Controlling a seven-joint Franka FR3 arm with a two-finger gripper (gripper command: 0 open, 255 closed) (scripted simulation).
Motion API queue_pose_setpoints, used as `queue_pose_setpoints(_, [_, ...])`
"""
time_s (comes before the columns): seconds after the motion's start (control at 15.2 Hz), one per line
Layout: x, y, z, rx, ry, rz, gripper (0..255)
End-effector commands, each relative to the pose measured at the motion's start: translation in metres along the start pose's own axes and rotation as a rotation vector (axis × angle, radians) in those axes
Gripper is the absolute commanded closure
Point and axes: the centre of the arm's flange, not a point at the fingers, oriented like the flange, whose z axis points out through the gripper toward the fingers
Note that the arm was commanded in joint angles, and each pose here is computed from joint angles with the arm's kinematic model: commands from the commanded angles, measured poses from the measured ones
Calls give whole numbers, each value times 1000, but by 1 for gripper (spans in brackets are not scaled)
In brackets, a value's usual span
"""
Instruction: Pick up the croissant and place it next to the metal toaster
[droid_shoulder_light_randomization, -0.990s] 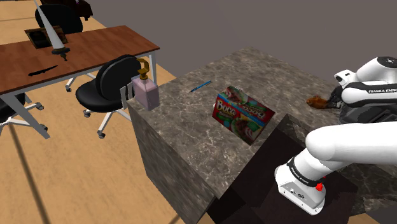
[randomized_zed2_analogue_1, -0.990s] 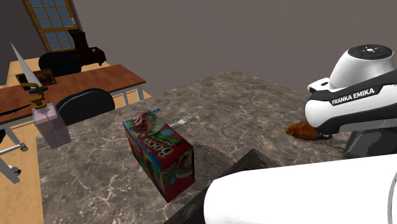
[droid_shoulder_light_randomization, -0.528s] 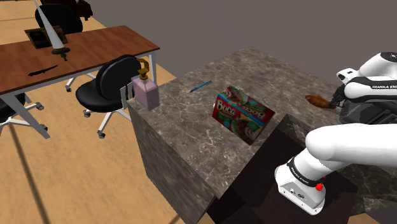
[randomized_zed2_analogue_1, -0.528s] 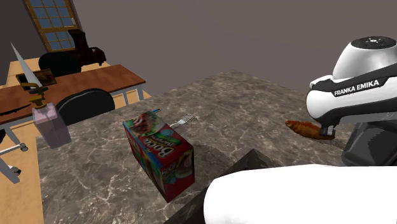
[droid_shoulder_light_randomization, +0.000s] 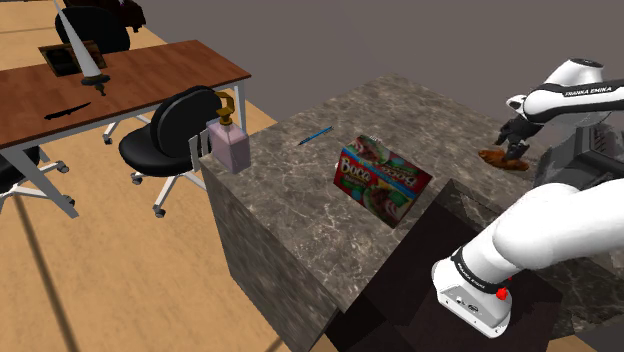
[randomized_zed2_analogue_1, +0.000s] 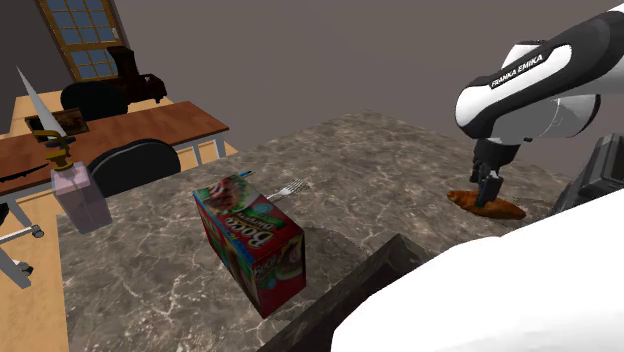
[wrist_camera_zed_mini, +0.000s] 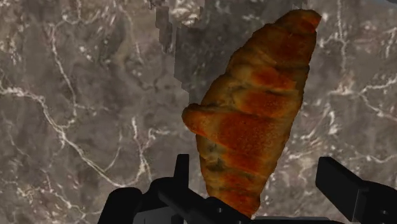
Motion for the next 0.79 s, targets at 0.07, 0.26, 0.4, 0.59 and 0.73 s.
queue_pose_setpoints(0.07, [8,8,12,29,14,-21,0])
queue_pose_setpoints(0.26, [8,8,28,29,14,-21,0])
queue_pose_setpoints(0.4, [8,7,41,29,14,-21,0])
queue_pose_setpoints(0.59, [8,7,41,29,14,-21,0])
queue_pose_setpoints(0.73, [8,7,41,29,14,-21,0])
